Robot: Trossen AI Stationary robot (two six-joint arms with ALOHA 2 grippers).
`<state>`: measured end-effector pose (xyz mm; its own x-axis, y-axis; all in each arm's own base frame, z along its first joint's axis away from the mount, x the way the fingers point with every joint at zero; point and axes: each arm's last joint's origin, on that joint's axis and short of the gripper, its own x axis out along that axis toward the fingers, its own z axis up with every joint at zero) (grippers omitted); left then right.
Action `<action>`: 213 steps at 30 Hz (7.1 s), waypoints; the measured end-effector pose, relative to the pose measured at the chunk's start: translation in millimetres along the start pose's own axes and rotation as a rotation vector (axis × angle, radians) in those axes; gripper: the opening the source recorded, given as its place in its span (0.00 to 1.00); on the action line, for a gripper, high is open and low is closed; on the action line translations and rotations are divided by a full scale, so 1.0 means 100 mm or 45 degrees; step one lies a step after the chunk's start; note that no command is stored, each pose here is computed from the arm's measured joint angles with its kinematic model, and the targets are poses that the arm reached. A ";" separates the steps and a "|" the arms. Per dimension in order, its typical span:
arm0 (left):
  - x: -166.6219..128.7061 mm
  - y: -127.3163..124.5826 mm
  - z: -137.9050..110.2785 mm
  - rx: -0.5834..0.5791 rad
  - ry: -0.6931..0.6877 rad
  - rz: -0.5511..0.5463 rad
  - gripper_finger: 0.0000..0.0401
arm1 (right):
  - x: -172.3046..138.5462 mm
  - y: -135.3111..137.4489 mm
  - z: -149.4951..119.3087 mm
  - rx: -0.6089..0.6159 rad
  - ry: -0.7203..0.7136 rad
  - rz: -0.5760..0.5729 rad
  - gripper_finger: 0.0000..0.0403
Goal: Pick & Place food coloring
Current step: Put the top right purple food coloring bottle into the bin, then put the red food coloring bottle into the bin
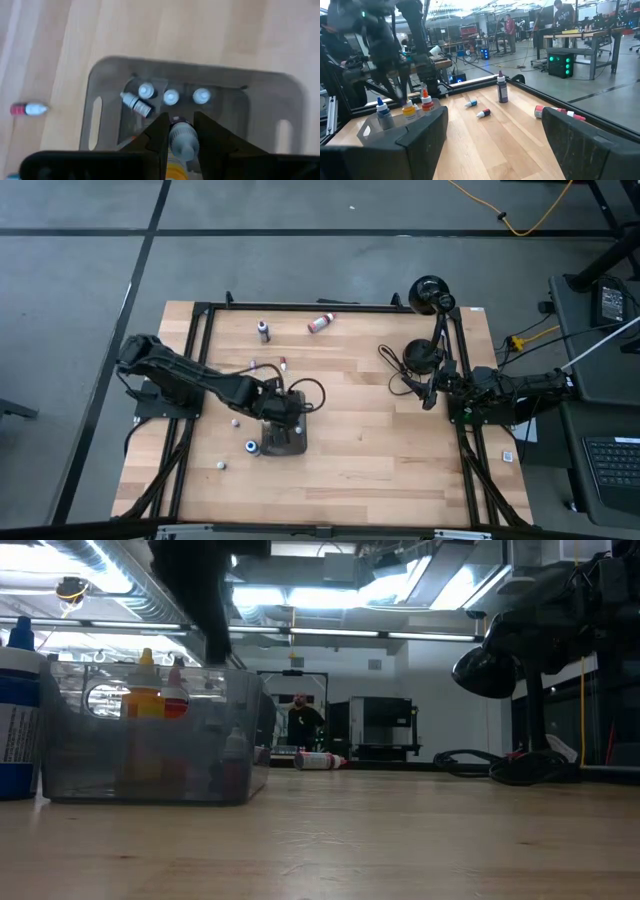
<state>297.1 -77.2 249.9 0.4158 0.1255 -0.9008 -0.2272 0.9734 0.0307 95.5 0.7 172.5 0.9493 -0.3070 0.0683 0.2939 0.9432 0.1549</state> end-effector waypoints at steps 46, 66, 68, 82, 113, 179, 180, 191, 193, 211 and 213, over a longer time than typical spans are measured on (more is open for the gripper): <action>0.72 -0.24 -0.32 -0.006 0.022 -0.027 0.17 | 0.00 0.00 0.00 0.000 0.000 0.001 0.80; 0.79 -0.26 -0.32 0.024 0.036 -0.040 0.29 | 0.00 0.00 0.00 0.000 0.000 0.000 0.80; 0.79 -0.26 -0.32 0.025 0.040 -0.042 0.32 | 0.00 0.00 0.00 0.000 0.001 0.000 0.80; 0.65 -0.23 -0.31 -0.060 0.038 -0.081 0.45 | 0.00 0.00 0.00 0.000 0.000 0.000 0.80; -0.60 0.45 0.35 0.189 -0.308 -0.031 0.69 | 0.00 0.00 0.00 0.000 0.000 0.000 0.80; -0.31 2.03 0.61 0.808 0.062 0.440 0.69 | 0.00 0.00 0.00 0.000 0.000 0.001 0.80; -0.31 2.03 0.61 0.874 0.082 0.444 0.69 | 0.00 0.00 0.00 0.000 0.001 0.001 0.80; -0.02 1.99 0.59 1.419 0.169 0.144 0.69 | 0.00 0.00 0.00 0.000 0.000 0.000 0.80; 0.04 1.98 0.59 1.455 0.157 0.078 0.69 | 0.00 0.00 0.00 0.000 0.000 0.000 0.80; 0.87 1.84 0.46 1.706 0.523 -0.247 0.69 | 0.00 0.00 0.00 0.000 0.000 0.001 0.80; 0.91 1.81 0.44 1.710 0.551 -0.284 0.69 | 0.00 0.00 0.00 0.000 0.000 0.000 0.80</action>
<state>332.6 119.0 192.1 -0.0211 0.1190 -0.9927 0.8997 0.4352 0.0331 95.5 0.7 172.5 0.9494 -0.3066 0.0684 0.2935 0.9433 0.1549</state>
